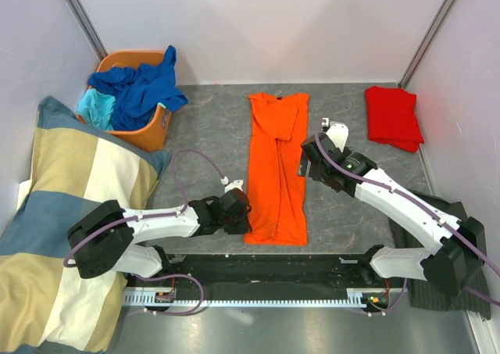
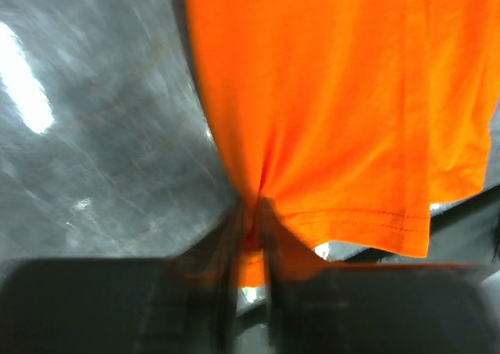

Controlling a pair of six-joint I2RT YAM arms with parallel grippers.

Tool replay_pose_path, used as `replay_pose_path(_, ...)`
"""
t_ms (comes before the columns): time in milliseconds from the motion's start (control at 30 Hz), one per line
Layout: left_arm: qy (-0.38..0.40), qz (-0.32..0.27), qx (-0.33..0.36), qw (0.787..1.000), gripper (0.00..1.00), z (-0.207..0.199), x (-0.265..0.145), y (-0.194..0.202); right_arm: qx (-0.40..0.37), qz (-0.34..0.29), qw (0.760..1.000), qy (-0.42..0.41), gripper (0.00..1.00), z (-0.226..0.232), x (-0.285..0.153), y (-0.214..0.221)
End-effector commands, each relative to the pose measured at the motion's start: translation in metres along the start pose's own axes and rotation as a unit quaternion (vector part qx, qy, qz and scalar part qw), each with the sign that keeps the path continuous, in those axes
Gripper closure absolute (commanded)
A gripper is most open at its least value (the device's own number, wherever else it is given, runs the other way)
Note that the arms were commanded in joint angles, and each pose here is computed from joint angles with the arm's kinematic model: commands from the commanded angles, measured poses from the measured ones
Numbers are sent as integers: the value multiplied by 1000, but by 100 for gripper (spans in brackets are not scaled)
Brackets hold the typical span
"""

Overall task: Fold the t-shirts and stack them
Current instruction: Grab the bottom of the folded rectangular tshirt with both arms

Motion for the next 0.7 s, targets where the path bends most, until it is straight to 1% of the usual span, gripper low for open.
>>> replay_pose_path(0, 2, 44, -1, 999, 98, -1, -4, 16, 4, -9, 1000, -5, 12, -4, -2, 1)
replay_pose_path(167, 9, 54, 4, 999, 97, -2, -14, 23, 8, -7, 1000, -11, 12, -3, 0, 4)
replay_pose_path(200, 5, 55, 4, 998, 93, -1, -15, 24, 6, -5, 1000, -10, 12, -3, 1, 5)
replay_pose_path(233, 4, 54, 4, 999, 65, 0, -17, 24, 8, -7, 1000, -11, 12, -2, 1, 4)
replay_pose_path(267, 5, 51, 1, 999, 48, -1, -19, 23, 7, -7, 1000, -11, 12, -1, 3, 4)
replay_pose_path(333, -2, 44, 1, 999, 23, 0, -25, 20, 5, -9, 1000, -10, 11, 0, 5, 2)
replay_pose_path(367, 11, 31, 0, 999, 4, -9, -33, 14, 5, -11, 1000, -12, 11, 3, 7, -1)
replay_pose_path(400, 8, 10, 1, 1000, 0, -13, -37, 8, 5, -13, 1000, -11, 11, 3, 9, -3)
replay_pose_path(433, -2, 0, 6, 1000, 0, -14, -42, 4, 1, -15, 1000, -10, 10, 4, 11, -5)
replay_pose_path(467, 16, -25, 15, 999, 0, -29, -53, -8, 1, -20, 1000, -11, 9, 8, 16, -11)
replay_pose_path(500, 13, -65, 19, 998, 0, -35, -60, -19, 2, -23, 1000, -8, 9, 8, 20, -15)
replay_pose_path(533, 9, -89, 23, 996, 0, -40, -67, -29, -6, -26, 1000, -8, 8, 9, 23, -20)
replay_pose_path(567, 26, -124, 36, 991, 0, -56, -78, -46, -4, -33, 999, -6, 8, 13, 30, -29)
replay_pose_path(600, 17, -158, 38, 987, 0, -60, -81, -59, 0, -36, 999, -1, 8, 11, 36, -35)
replay_pose_path(633, 14, -187, 22, 982, 0, -62, -82, -81, -7, -37, 999, -4, 7, 11, 41, -40)
replay_pose_path(667, 22, -208, 23, 978, 0, -69, -89, -101, -3, -41, 999, -9, 7, 17, 51, -49)
Point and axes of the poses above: each gripper's point midway between its finger pads, its own x axis out along the fingers, its own z axis along the line the jaws close on, y = z × x, the point moved 9 cm from there along -x, back along the fingers, and after that the axes turned 11 degrees about -x, right-handed, at the moved point
